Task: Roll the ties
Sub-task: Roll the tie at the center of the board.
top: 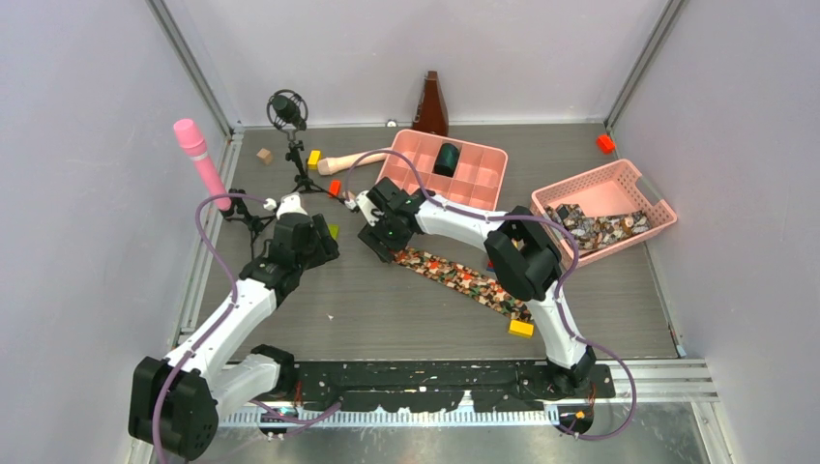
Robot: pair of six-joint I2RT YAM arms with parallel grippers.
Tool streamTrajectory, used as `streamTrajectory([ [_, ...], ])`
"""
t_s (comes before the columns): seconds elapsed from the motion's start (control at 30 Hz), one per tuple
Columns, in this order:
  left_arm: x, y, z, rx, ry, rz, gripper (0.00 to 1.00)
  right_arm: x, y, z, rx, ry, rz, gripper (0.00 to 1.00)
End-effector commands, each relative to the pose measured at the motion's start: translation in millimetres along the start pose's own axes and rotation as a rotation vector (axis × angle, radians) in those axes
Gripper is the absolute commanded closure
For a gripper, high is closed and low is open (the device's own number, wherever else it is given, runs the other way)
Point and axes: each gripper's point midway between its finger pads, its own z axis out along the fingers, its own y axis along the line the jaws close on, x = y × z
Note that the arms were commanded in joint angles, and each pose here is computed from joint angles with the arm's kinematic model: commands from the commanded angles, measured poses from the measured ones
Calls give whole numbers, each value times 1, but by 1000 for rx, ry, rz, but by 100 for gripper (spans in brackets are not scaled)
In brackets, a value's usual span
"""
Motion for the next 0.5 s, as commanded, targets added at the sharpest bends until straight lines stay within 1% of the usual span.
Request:
streamTrajectory([
  [0.0, -6, -4, 1, 19, -23, -12, 40, -16, -1, -12, 26, -57, -10, 28],
  [0.03, -6, -4, 1, 18, -21, -11, 40, -17, -1, -13, 26, -60, -9, 26],
  [0.27, -6, -4, 2, 16, -20, -11, 39, -25, 1, -20, 24, -100, 5, 19],
  [0.47, -8, -4, 1, 16, -23, -15, 38, -49, 2, -39, 28, -199, 51, 14],
])
